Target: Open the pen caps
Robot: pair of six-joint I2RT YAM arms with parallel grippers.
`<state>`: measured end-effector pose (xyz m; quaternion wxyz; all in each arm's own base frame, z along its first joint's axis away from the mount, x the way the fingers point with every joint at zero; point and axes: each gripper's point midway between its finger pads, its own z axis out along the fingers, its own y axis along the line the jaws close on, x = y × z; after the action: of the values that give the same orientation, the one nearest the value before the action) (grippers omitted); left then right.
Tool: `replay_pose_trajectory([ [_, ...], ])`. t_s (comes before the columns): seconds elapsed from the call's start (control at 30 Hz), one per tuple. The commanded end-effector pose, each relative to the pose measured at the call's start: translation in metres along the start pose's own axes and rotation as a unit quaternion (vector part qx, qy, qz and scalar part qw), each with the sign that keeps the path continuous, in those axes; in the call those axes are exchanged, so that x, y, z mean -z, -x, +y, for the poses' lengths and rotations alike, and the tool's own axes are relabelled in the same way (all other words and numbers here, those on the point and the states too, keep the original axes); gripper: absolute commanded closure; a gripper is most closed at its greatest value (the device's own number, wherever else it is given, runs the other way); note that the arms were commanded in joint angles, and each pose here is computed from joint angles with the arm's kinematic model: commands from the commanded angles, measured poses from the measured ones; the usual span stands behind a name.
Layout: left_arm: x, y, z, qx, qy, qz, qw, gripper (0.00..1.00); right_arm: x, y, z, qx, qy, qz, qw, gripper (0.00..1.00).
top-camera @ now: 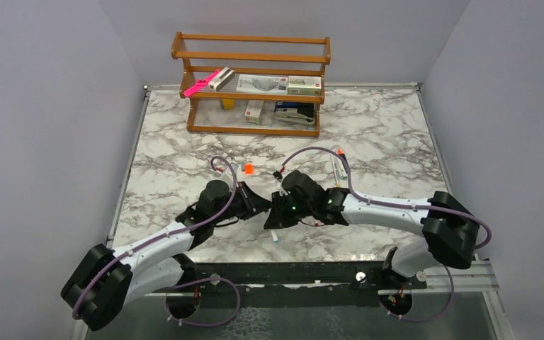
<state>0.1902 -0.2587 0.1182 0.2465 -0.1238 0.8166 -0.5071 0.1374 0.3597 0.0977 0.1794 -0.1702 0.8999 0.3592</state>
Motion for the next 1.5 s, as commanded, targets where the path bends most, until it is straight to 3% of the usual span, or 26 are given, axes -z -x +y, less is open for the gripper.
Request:
replay_pose_trajectory([
  [0.0, -0.005, 0.015, -0.026, -0.022, -0.026, -0.022, 0.999, 1.00, -0.010, -0.004, 0.006, -0.001, 0.027, 0.016, 0.999, 0.99],
  [0.23, -0.021, 0.040, -0.040, -0.056, -0.025, -0.028, 0.998, 1.00, 0.001, -0.026, 0.000, -0.013, 0.047, 0.028, 0.998, 0.99],
  [0.57, -0.027, 0.127, -0.011, -0.071, 0.019, -0.086, 0.994, 1.00, 0.038, -0.045, -0.008, -0.027, 0.055, 0.018, 0.998, 0.99],
  [0.77, -0.032, 0.134, 0.010, -0.104, 0.076, -0.053, 0.990, 1.00, 0.049, -0.030, -0.031, -0.006, -0.026, -0.010, 1.000, 0.99],
  [0.9, -0.026, 0.131, 0.027, -0.128, 0.123, -0.035, 0.983, 1.00, 0.059, 0.006, -0.069, 0.011, -0.121, -0.028, 0.992, 0.99],
  [1.07, -0.012, 0.128, 0.037, -0.146, 0.158, -0.036, 0.976, 1.00, 0.082, 0.064, -0.137, 0.012, -0.267, -0.068, 0.961, 0.99],
  [1.23, -0.005, 0.123, 0.044, -0.148, 0.170, -0.033, 0.974, 1.00, 0.088, 0.099, -0.193, 0.016, -0.410, -0.072, 0.909, 0.99],
  [1.47, 0.001, 0.118, 0.052, -0.152, 0.188, -0.026, 0.970, 1.00, 0.093, 0.121, -0.253, 0.008, -0.498, -0.048, 0.866, 0.99],
])
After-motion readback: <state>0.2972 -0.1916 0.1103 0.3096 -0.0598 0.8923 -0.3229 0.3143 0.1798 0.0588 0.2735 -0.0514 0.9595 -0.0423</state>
